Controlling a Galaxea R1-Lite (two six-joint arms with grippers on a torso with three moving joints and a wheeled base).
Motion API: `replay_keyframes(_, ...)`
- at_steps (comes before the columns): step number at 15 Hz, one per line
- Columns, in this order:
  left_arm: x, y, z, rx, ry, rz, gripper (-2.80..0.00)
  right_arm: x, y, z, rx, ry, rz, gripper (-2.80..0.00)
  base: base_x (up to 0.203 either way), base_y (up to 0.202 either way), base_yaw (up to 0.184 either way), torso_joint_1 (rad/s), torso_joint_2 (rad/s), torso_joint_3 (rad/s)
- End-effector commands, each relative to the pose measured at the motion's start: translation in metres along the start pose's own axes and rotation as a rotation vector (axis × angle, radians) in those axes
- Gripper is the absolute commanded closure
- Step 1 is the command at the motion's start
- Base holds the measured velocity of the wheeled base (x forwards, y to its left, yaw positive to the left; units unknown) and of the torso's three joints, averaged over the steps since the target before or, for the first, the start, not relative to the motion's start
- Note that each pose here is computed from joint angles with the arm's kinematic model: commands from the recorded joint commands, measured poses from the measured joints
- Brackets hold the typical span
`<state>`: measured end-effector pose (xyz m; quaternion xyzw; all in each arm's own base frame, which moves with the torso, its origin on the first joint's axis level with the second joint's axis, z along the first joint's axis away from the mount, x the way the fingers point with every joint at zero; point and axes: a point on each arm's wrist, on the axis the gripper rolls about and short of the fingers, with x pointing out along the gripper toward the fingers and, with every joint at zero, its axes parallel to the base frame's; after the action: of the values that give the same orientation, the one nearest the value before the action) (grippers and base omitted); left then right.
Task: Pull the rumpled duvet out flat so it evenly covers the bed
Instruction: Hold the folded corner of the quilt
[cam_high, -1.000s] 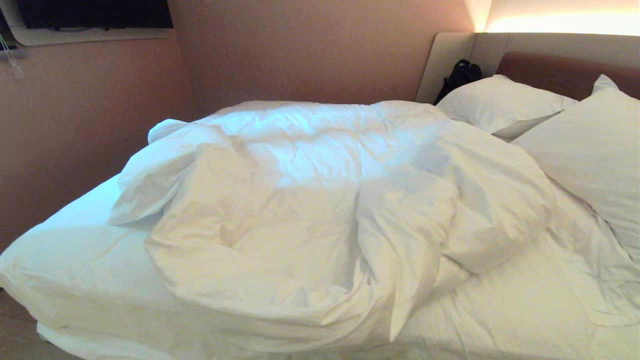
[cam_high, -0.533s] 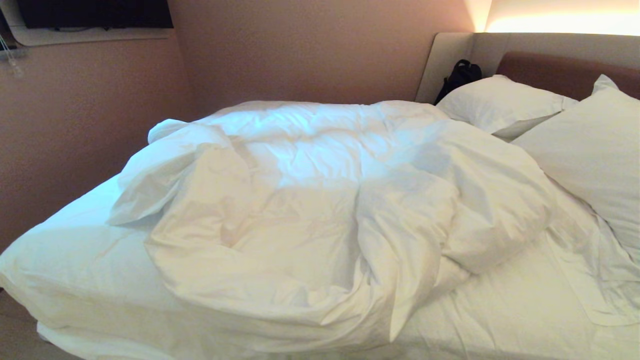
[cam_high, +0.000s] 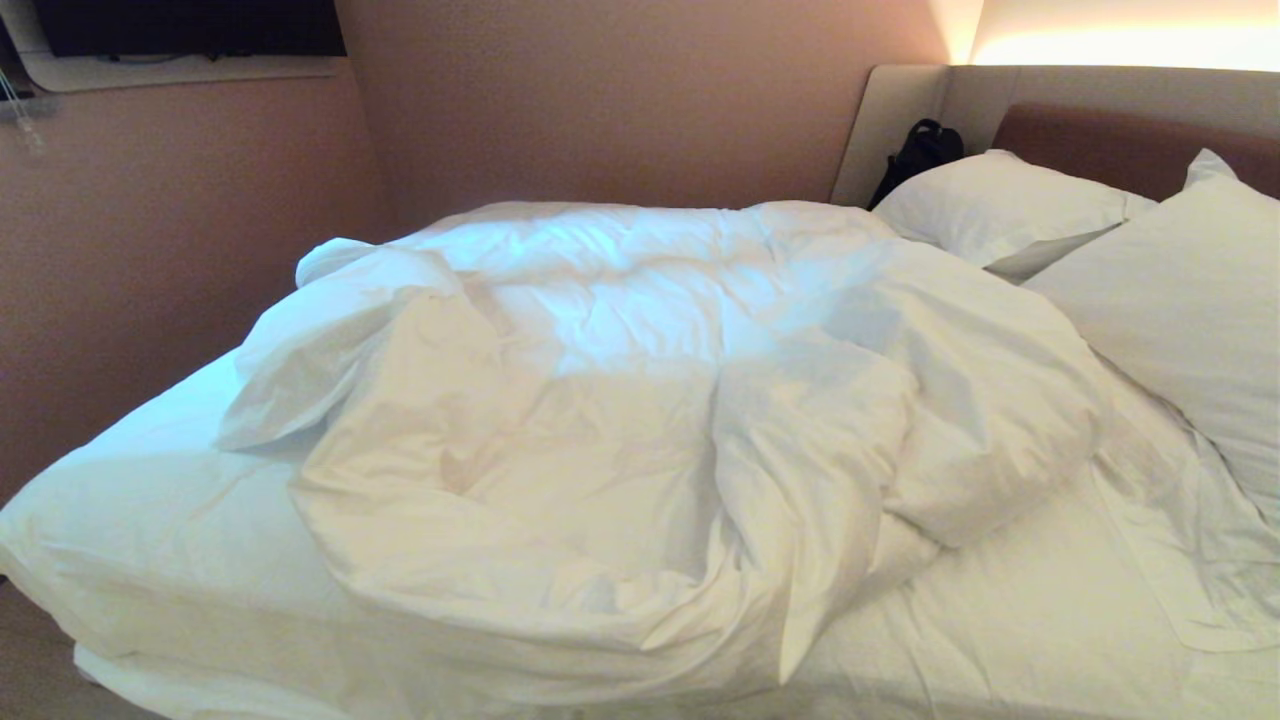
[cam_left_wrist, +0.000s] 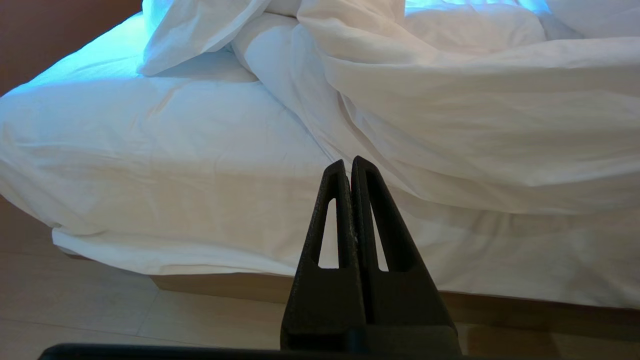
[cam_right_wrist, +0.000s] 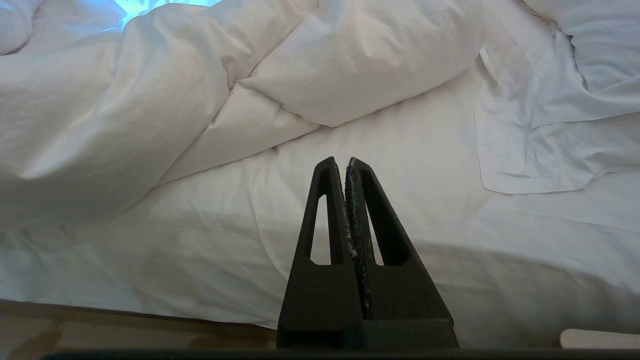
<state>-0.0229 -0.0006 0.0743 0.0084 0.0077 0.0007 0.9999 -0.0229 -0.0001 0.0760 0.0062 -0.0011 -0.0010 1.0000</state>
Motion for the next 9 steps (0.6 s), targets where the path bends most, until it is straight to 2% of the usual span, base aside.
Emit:
replay_keyframes(1,0.0000,0.0000,-0.0001,0.001,0.000,0.002,0.00,0.0000,0.0000,0.0000,0.000,-0.001,0.000,0.00,0.000,0.000,0.000,0.000,0.00,0.000)
replay_keyframes(9,0.0000,0.0000,-0.0001,0.001,0.000,0.002,0.00,0.0000,0.0000,-0.0001,-0.008,0.001,-0.001,0.00,0.000,0.000,0.000,0.000,0.00,0.000)
